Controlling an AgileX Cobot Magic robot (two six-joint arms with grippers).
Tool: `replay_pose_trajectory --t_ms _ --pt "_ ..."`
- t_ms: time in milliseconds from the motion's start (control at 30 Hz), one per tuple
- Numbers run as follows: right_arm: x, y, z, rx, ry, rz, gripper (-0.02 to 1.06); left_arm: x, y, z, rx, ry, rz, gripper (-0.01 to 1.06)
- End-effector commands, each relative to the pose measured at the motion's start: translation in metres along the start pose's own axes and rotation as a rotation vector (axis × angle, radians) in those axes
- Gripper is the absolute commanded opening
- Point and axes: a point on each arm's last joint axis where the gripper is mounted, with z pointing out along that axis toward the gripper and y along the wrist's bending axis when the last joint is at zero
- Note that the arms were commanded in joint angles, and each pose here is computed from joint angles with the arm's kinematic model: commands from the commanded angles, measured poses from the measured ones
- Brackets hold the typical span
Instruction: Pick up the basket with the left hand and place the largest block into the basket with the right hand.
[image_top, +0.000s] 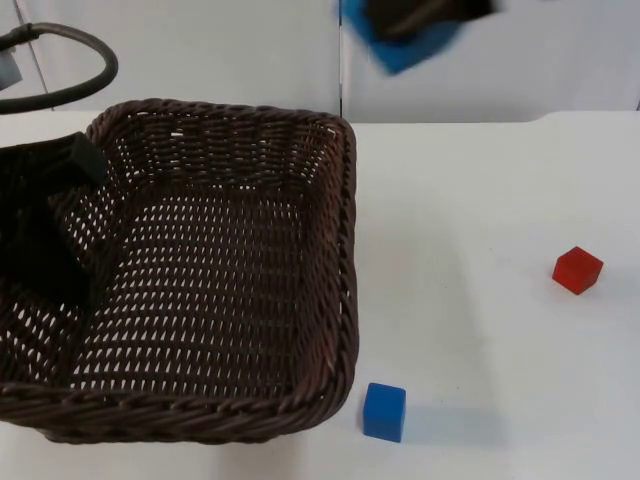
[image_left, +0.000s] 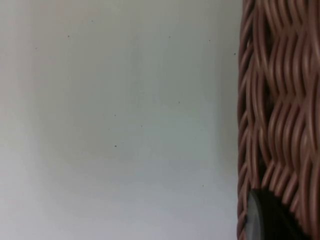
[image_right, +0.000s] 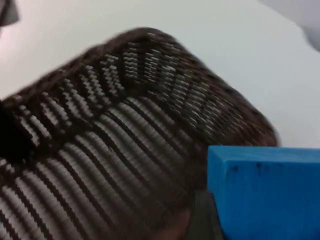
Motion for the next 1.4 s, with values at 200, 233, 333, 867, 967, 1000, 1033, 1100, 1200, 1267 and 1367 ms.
replay_pose_trajectory --t_ms 200,233,333,867,967,1000,1033,1100,1200,1267,1367 --pt "-0.015 0.012 0.073 -0.049 0.085 -0.033 0.00 0.000 -0.002 -0.002 0.013 -0.017 -0.014 0.00" --pt "-0.015 0.016 0.081 -0.058 0.092 -0.034 0.00 0.000 -0.002 -0.002 0.013 -0.017 -0.014 0.00" --pt "-0.013 0.016 0.097 -0.060 0.110 -0.036 0.00 0.000 -0.002 -0.002 0.013 -0.017 -0.014 0.00" --pt "0.015 0.024 0.138 -0.104 0.237 0.006 0.13 -0.001 -0.002 -0.002 0.013 -0.021 -0.014 0.00" --pt "0.015 0.024 0.138 -0.104 0.237 0.006 0.30 -0.001 -0.002 -0.002 0.013 -0.021 -0.014 0.00" --pt "0.015 0.024 0.138 -0.104 0.237 0.006 0.41 -0.001 -0.002 -0.002 0.013 -0.021 -0.014 0.00" --pt "0.015 0.024 0.138 -0.104 0.237 0.006 0.51 -0.001 -0.002 -0.002 0.013 -0.021 -0.014 0.00" --pt "0.014 0.024 0.137 -0.105 0.237 0.006 0.64 -0.001 -0.002 -0.002 0.013 -0.021 -0.014 0.00" --pt "0.011 0.024 0.128 -0.109 0.251 -0.001 1.05 -0.001 -0.002 -0.002 0.013 -0.021 -0.014 0.00" --pt "0.009 0.025 0.124 -0.111 0.250 -0.005 1.05 -0.001 -0.002 -0.002 0.013 -0.021 -0.014 0.00" --pt "-0.002 0.025 0.106 -0.110 0.212 -0.009 1.05 -0.001 -0.002 -0.002 0.013 -0.021 -0.014 0.00"
